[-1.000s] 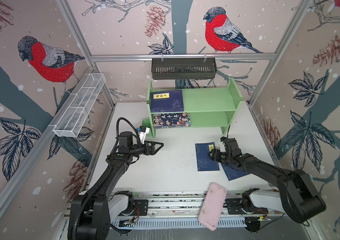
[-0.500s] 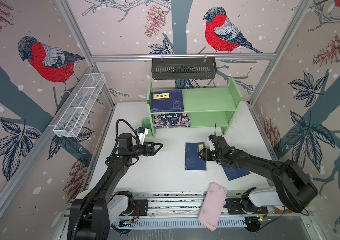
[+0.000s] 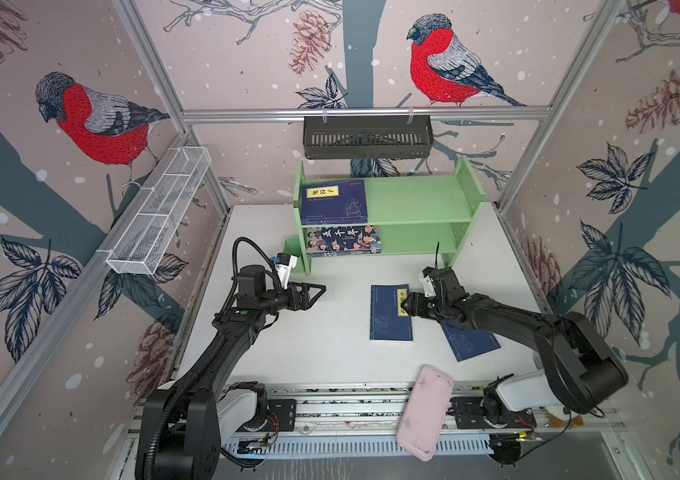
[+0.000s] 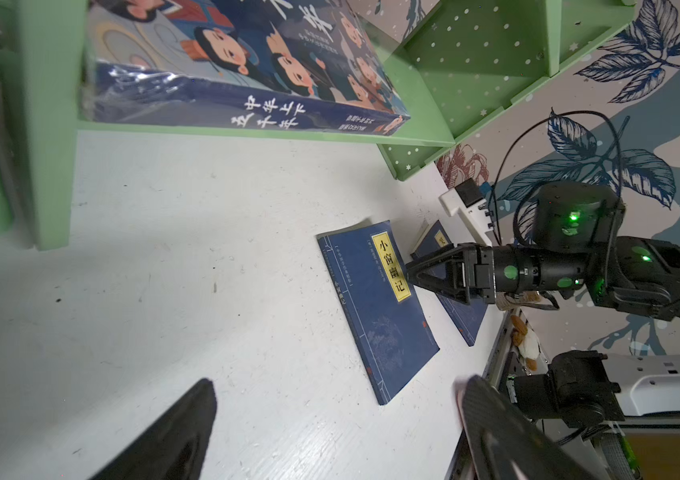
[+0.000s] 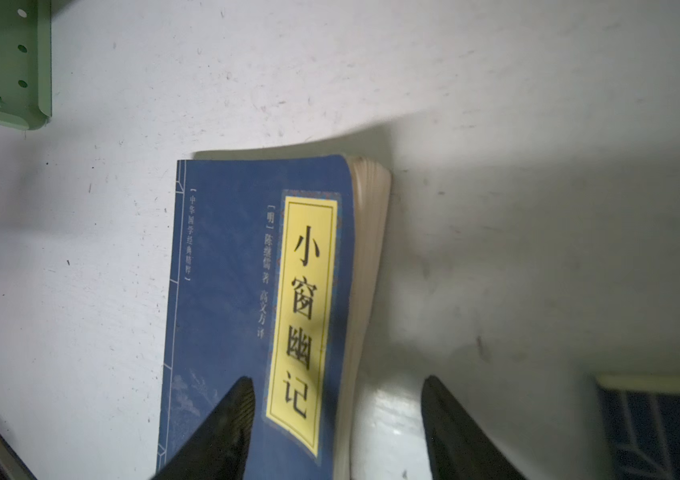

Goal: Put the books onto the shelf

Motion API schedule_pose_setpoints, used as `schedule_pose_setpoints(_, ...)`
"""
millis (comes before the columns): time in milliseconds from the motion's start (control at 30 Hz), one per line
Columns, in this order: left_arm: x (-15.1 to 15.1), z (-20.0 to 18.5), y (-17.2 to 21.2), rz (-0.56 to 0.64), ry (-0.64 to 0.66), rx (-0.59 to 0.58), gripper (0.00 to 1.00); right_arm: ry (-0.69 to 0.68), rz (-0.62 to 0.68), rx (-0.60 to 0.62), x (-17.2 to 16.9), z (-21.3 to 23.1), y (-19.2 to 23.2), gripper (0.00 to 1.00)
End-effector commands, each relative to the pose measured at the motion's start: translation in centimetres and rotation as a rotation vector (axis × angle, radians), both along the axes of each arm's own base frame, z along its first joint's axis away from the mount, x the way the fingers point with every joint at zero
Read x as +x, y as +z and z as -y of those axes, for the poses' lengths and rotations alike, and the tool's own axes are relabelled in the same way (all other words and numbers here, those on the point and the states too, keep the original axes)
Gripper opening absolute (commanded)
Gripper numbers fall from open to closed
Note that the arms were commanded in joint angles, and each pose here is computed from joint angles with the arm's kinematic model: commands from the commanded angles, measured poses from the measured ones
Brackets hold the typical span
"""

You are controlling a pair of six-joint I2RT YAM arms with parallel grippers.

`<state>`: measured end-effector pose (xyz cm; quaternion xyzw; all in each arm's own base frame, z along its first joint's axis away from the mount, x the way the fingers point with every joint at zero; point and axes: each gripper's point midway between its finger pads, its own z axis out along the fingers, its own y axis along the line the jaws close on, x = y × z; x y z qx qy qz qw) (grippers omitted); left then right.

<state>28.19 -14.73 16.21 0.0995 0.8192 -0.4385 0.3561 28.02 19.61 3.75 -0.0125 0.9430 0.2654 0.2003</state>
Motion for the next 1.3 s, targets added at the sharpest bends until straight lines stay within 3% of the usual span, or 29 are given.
schedule_pose_setpoints(0,0.1,0.1,0.4,0.039,-0.01,-0.005,0.93,0.092,0.013,0.055,0.3,-2.2,0.6,0.63)
schedule_pose_setpoints(333,0.7,0.1,-1.7,-0.025,0.023,-0.001,0.91,0.252,0.012,0.1,-0.5,-6.2,1.1,0.6)
schedule_pose_setpoints(533,0.4,0.9,-3.9,-0.132,0.026,-0.008,0.91,0.206,-0.042,0.035,-1.9,-4.5,-0.9,0.6)
schedule_pose_setpoints(867,-1.1,2.5,-5.3,-0.193,-0.04,-0.044,0.9,0.216,-0.055,0.086,-4.2,-5.5,-1.6,0.54)
schedule_pose_setpoints(1067,-1.4,2.0,-6.5,-0.185,-0.01,-0.013,0.89,0.232,-0.015,0.167,-4.2,-6.7,-0.2,0.48)
schedule_pose_setpoints(1267,-1.0,2.4,-7.5,-0.233,-0.024,-0.019,0.88,0.204,0.005,0.162,-2.8,-7.2,-0.3,0.45)
